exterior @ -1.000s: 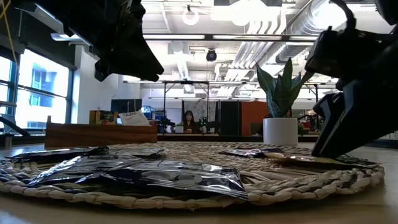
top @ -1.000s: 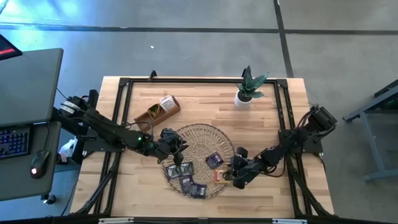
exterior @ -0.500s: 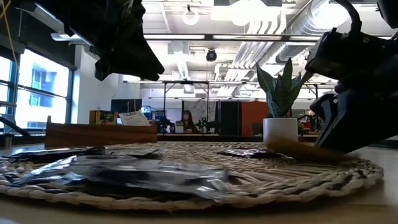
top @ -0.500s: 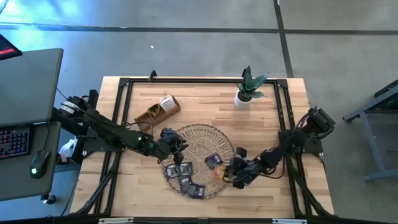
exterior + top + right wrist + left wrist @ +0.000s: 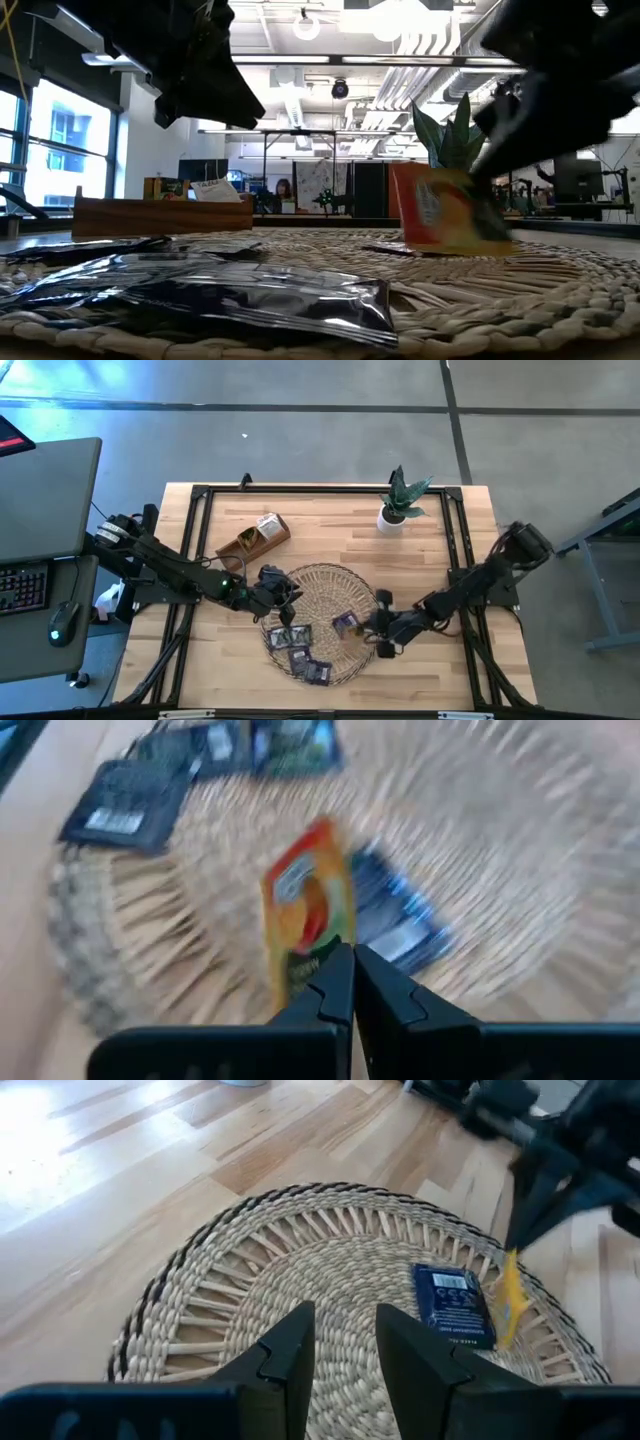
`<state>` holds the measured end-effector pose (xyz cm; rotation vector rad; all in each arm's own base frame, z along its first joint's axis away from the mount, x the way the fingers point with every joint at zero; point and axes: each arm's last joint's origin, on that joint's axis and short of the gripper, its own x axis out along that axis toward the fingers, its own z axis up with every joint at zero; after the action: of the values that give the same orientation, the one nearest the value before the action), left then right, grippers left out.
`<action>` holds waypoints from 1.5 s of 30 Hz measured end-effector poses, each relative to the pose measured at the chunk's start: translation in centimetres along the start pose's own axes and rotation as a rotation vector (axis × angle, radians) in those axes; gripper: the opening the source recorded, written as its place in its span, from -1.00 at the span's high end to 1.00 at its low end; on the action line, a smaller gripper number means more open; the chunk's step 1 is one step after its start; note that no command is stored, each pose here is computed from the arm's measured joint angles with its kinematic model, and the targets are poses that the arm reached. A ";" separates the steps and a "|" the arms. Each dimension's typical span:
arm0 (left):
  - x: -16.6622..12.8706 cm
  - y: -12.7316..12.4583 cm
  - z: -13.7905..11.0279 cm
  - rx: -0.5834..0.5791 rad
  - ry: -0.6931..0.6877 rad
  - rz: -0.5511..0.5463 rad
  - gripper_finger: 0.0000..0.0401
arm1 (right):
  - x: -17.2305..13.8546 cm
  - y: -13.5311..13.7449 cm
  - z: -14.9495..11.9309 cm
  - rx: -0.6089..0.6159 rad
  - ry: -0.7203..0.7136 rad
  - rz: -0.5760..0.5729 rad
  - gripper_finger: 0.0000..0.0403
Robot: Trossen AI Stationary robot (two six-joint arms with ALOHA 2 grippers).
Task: Pick & Place Tea
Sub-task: Put the orange tea bag into the middle compartment of the wooden organizer
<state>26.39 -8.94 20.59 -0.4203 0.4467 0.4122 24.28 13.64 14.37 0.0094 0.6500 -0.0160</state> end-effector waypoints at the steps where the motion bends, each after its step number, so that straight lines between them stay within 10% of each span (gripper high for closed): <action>1: 0.1 0.1 0.2 0.006 -0.005 -0.002 0.46 | -0.2 -0.4 0.4 -0.053 -0.020 -0.017 0.99; 6: 1.6 0.4 1.8 0.059 -0.008 -0.138 0.46 | 0.2 -2.8 2.1 -0.298 -0.056 -0.053 0.99; 13: 4.4 1.1 4.9 0.151 0.011 -0.341 0.45 | 1.7 -7.4 3.4 -0.258 -0.056 -0.019 0.99; 28: 11.6 1.6 7.9 0.293 0.282 -0.282 0.13 | 2.2 -11.2 4.2 -0.224 -0.076 0.031 1.00; 45: 12.6 1.6 7.0 0.239 0.342 -0.260 0.49 | 2.1 -11.3 5.1 -0.248 -0.165 -0.025 1.00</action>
<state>38.29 -0.72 19.67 -0.3112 0.7551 0.0306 28.81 2.29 17.11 -0.2371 0.4831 0.0397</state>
